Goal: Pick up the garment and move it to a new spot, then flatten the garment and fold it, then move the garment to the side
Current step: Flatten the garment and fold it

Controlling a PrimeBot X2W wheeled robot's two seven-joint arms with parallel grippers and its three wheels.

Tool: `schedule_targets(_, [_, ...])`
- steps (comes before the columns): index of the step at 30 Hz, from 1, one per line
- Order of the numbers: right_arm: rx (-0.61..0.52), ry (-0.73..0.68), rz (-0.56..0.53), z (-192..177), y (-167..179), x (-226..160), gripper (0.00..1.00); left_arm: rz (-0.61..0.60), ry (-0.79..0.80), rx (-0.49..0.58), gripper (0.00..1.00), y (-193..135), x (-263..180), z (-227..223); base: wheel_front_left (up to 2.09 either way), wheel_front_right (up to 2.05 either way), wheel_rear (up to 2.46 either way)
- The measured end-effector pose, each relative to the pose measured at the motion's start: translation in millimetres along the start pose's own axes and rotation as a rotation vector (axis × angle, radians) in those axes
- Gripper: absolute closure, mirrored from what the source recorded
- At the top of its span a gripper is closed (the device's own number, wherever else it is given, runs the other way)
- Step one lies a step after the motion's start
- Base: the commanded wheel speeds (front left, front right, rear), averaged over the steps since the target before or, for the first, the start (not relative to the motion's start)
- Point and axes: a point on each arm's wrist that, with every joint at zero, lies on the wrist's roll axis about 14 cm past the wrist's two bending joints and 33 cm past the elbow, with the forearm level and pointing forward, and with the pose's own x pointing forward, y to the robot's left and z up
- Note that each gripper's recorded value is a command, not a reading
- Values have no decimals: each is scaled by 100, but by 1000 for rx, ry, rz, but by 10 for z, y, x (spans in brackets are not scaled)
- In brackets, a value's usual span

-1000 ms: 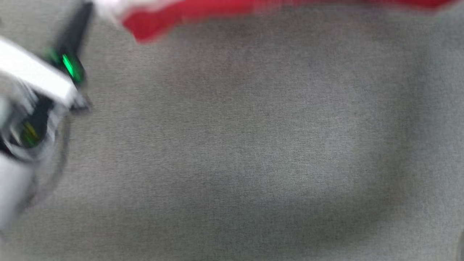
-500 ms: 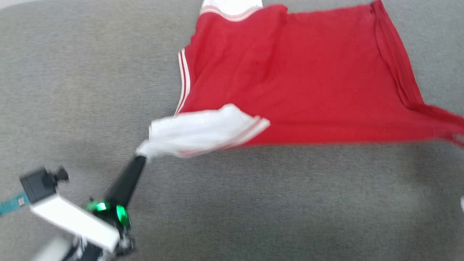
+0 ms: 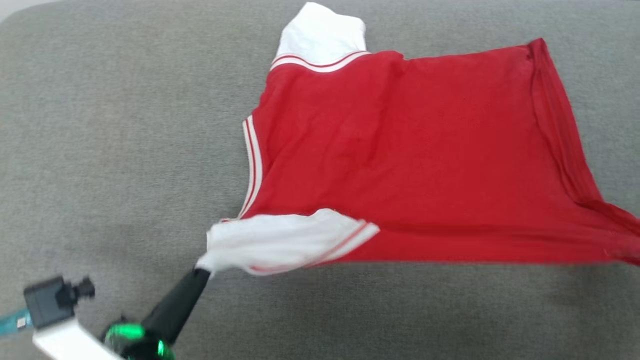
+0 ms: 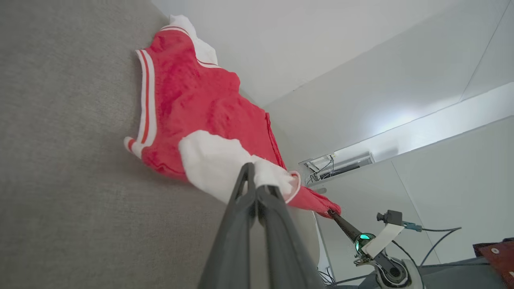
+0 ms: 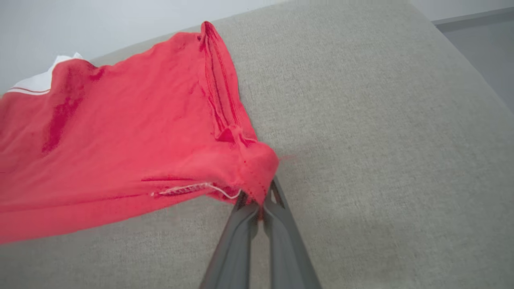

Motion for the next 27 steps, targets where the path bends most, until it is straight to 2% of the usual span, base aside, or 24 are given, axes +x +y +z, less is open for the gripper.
schedule_targets(6, [-6, -49, 72, 250, 260, 308, 100, -109, 46, 56, 100, -201, 414, 165, 0, 0, 0])
schedule_targets(10, [-24, -32, 91, 343, 347, 593, 100, -123, 68, 70, 100, -183, 708, 331, 0, 0, 0])
schedule_targets(18, [-93, 49, 87, 325, 440, 1131, 100, -24, 129, 88, 100, 240, 1111, 485, 0, 0, 0])
schedule_targets(27, [-81, 122, 60, -9, 392, 1432, 100, 100, 183, 84, 100, 749, 1273, 370, 0, 0, 0])
